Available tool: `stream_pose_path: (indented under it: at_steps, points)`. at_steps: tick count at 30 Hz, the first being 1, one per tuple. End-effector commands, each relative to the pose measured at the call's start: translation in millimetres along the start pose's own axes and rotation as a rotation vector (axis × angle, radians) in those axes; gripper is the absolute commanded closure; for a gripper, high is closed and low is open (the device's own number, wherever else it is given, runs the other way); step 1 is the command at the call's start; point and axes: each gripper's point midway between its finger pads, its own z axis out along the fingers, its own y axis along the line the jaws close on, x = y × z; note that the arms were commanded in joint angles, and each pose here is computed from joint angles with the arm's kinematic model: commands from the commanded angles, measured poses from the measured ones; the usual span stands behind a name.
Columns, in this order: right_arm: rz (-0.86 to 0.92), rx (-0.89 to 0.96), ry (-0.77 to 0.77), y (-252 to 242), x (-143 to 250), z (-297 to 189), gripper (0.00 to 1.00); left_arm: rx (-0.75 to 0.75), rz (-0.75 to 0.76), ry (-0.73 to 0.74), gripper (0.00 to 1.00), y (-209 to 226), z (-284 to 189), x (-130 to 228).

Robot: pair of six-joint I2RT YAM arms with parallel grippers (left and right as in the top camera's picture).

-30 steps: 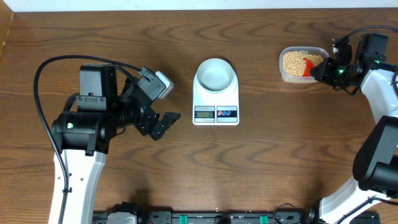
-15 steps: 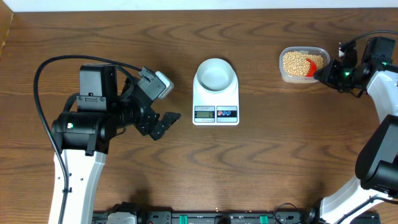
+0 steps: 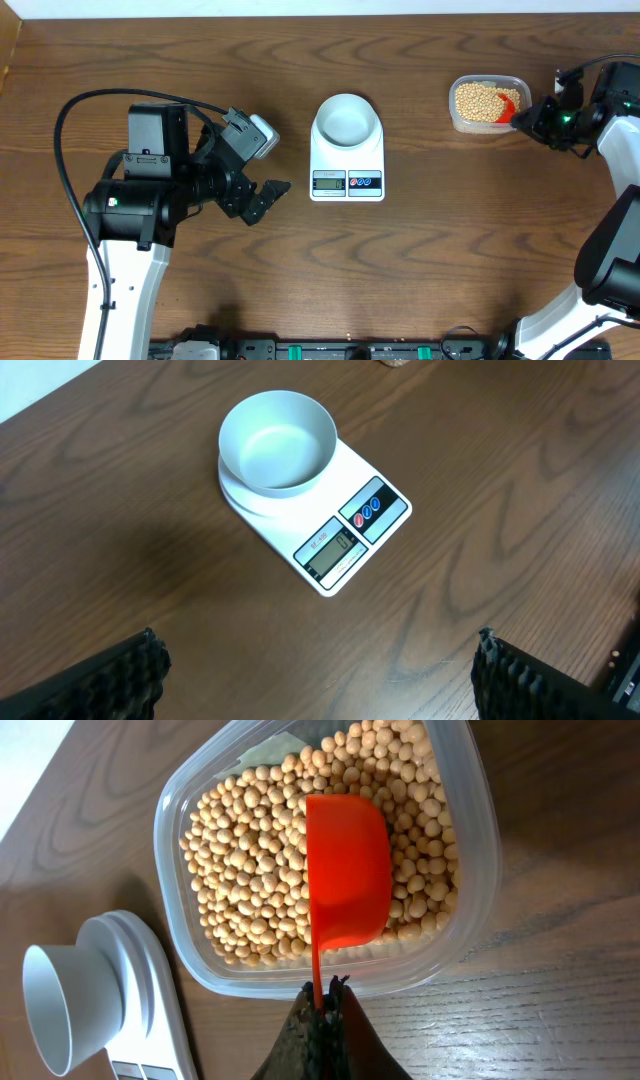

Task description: Scoop item into bowl and weigh 50g on scale

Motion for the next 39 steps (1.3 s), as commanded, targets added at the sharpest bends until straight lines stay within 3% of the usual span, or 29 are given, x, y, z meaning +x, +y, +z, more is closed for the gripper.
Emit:
stream_pose_path:
  at_steps: [1, 20, 25, 39]
  points:
    - [0.085, -0.002, 0.011, -7, 0, 5, 0.99, -0.001, 0.009, -0.037, 0.01, -1, -8, -11]
    - [0.175, -0.055, 0.04, -16, 5, 3, 0.99, -0.001, 0.009, -0.037, 0.01, -1, -8, -11]
    - [0.15, 0.037, 0.018, -36, 1, 8, 0.99, -0.001, 0.009, -0.037, 0.01, -1, -8, -11]
    - [0.131, -0.144, 0.025, -22, -2, 7, 0.99, -0.001, 0.009, -0.037, 0.01, -1, -8, -11]
